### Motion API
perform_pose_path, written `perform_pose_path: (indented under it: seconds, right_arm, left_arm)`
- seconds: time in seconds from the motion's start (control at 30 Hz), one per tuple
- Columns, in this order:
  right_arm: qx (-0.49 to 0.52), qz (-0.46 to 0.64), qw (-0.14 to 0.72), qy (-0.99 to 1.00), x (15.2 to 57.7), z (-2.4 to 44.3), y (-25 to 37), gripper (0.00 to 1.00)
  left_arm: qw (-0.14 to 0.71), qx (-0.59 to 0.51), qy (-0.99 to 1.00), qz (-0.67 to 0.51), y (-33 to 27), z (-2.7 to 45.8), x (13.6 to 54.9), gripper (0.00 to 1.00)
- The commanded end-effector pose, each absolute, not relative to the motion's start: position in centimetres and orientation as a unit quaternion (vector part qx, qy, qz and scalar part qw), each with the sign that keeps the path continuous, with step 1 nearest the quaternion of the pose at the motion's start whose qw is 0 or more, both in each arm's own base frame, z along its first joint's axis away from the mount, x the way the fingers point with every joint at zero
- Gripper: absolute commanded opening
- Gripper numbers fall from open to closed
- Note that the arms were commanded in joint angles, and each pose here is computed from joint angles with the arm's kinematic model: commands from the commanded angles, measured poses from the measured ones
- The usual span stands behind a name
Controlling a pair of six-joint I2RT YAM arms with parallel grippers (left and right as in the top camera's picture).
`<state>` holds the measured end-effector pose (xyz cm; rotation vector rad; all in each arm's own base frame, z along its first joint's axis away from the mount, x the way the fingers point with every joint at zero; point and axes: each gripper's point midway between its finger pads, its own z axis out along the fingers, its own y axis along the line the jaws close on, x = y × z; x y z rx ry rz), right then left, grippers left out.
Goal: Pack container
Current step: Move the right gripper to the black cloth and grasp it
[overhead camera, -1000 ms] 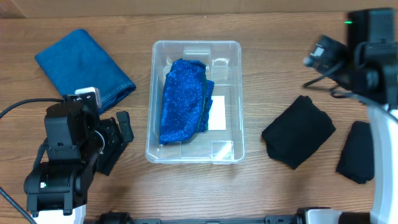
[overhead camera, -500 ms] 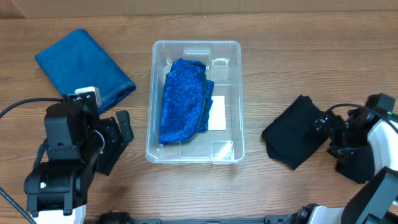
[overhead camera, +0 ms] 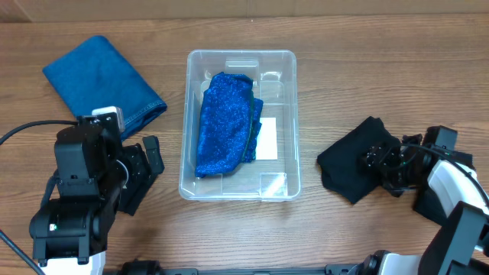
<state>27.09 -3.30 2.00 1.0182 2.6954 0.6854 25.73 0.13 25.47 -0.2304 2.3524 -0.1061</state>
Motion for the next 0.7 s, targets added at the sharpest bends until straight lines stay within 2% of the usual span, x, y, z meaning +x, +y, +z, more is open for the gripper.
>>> perform_pose_path:
  seconds: [0.0,0.17,0.3,0.43,0.67]
  right_arm:
    - [0.357,0.200,0.081,0.909,26.5,1.5,-3.8,0.93]
    - [0.369,0.187,0.056,0.909,25.3,1.1,-3.8,0.96]
    - [0.474,0.128,0.003,0.871,22.8,0.3,-4.9,0.97]
    - [0.470,0.172,0.056,0.864,25.4,-0.1,-4.6,1.00]
    - [0.454,0.207,0.065,0.864,26.4,-2.6,-3.3,1.00]
  left_arm:
    - [0.390,-0.093,0.915,-0.042,0.2,26.4,25.9,1.00]
    - [0.389,-0.093,0.916,-0.042,0.2,26.4,25.9,1.00]
    - [0.387,-0.093,0.916,-0.042,0.2,26.3,25.8,1.00]
    - [0.387,-0.093,0.916,-0.042,0.2,26.3,25.8,1.00]
    - [0.387,-0.093,0.916,-0.042,0.2,26.3,25.8,1.00]
